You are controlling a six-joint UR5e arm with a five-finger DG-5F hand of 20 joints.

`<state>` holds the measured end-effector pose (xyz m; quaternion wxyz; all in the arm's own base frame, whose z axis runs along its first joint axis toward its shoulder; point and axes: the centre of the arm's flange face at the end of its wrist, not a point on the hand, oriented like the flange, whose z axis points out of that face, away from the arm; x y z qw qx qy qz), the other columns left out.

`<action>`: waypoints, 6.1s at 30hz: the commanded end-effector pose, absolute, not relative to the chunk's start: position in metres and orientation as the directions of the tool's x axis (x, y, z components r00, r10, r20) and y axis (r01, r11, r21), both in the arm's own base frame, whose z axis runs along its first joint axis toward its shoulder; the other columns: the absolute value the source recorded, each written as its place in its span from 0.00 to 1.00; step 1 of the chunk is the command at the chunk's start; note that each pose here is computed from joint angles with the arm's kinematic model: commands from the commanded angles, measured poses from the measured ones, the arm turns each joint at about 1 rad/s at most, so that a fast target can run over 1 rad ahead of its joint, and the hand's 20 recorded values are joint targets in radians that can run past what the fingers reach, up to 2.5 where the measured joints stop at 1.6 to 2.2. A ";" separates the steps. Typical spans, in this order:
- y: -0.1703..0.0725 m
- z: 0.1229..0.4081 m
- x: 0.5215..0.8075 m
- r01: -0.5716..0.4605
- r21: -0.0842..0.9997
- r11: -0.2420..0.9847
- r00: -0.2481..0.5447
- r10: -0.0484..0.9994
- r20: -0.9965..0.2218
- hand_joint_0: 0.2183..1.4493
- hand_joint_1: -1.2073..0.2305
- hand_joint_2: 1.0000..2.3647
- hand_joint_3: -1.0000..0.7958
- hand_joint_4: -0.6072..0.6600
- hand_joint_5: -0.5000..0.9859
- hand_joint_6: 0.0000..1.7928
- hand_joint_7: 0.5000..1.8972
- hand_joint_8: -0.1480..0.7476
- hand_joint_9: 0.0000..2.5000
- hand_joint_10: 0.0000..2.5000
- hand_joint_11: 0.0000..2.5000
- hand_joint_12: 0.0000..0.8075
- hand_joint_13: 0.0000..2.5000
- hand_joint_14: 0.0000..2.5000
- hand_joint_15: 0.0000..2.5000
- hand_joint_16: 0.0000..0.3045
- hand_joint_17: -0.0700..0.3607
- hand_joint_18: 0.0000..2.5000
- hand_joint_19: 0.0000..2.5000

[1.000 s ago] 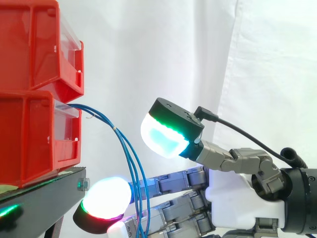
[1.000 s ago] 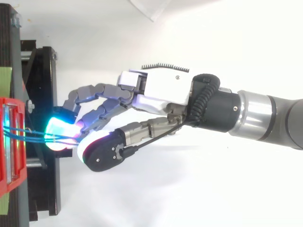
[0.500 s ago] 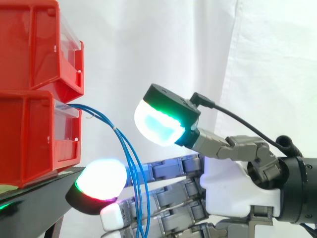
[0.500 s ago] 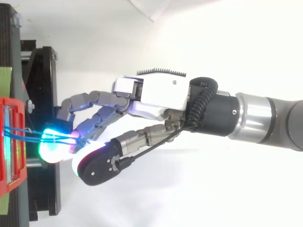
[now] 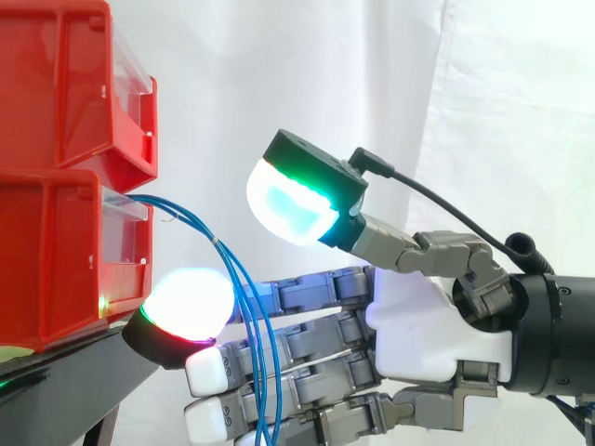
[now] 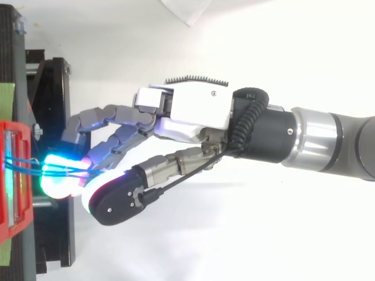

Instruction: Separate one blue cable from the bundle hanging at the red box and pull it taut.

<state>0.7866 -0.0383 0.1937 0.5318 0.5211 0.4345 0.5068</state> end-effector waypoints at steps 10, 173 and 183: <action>-0.049 0.197 0.786 -0.065 0.996 -0.054 0.124 0.990 0.062 0.28 0.40 0.00 0.30 0.64 0.24 0.28 0.47 0.50 0.31 0.01 0.22 0.40 0.31 0.01 0.18 0.12 0.36 0.27 0.21; -0.055 0.292 0.737 0.108 0.987 -0.117 0.226 0.970 0.090 0.38 0.36 0.01 0.34 0.63 0.18 0.45 0.44 0.52 0.29 0.01 0.43 0.38 0.43 0.29 0.66 0.13 0.37 0.41 0.33; -0.059 0.301 0.732 0.123 0.990 -0.069 0.228 0.973 0.040 0.39 0.28 0.01 0.35 0.61 0.19 0.45 0.44 0.52 0.30 0.01 0.44 0.39 0.44 0.27 0.67 0.13 0.38 0.41 0.34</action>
